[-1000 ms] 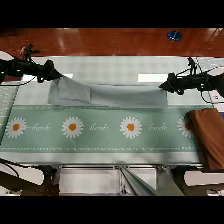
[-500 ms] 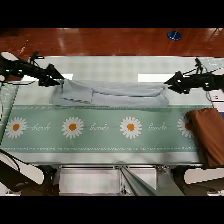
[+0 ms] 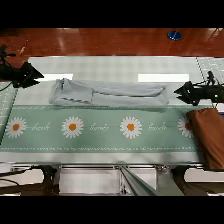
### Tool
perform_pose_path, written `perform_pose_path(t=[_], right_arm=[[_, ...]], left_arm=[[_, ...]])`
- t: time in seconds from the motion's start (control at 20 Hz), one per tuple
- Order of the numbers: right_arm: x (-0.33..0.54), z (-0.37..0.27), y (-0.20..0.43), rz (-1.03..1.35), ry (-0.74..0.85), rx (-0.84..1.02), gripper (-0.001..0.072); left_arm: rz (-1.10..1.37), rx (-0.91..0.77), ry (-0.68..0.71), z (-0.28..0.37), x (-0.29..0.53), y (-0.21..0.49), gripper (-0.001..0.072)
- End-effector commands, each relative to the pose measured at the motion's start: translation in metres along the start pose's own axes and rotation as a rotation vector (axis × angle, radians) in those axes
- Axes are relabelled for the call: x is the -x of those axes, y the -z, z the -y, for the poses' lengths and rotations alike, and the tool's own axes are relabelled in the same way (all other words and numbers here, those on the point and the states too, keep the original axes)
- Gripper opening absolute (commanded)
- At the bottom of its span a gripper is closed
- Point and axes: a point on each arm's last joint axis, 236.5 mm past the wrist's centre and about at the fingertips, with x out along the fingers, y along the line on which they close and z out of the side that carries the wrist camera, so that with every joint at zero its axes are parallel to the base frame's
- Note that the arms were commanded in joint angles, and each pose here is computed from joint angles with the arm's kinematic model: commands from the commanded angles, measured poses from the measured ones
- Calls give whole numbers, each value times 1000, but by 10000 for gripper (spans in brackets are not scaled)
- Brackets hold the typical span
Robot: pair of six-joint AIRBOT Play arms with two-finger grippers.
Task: Fold the shirts.
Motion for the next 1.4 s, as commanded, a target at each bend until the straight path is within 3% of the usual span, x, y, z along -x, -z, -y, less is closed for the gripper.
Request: perform_pose_path(t=[0.0,0.2,0.25,0.35,0.4,0.45,0.6,0.75,0.85,1.15,1.35], right_arm=[[-38,-16,15,-48,-104,-39,417],[-76,-37,56,-183,-141,-21,403],[-80,-45,63,-205,-145,6,354],[-77,-72,75,-258,-189,123,26],[-68,-88,77,-280,-219,187,24],[-55,-99,77,-280,-225,236,24],[1,-113,84,-216,-134,401,24],[60,-132,113,-114,-124,500,24],[91,-144,141,-54,-149,527,24],[163,-177,197,100,-253,570,24],[179,-189,203,153,-293,573,24]], left_arm=[[83,-117,-14,26,-9,42,501],[-7,-207,25,62,-33,80,501],[-9,-226,31,69,-38,83,501],[-11,-261,42,83,-49,88,497],[-18,-277,47,88,-56,92,344],[-22,-296,51,94,-63,95,31],[-45,-281,144,135,-90,113,22],[-136,-486,238,202,-121,157,21],[-214,-510,274,243,-147,189,21],[-544,-580,351,334,-208,334,21],[-769,-541,434,361,-197,439,21]])
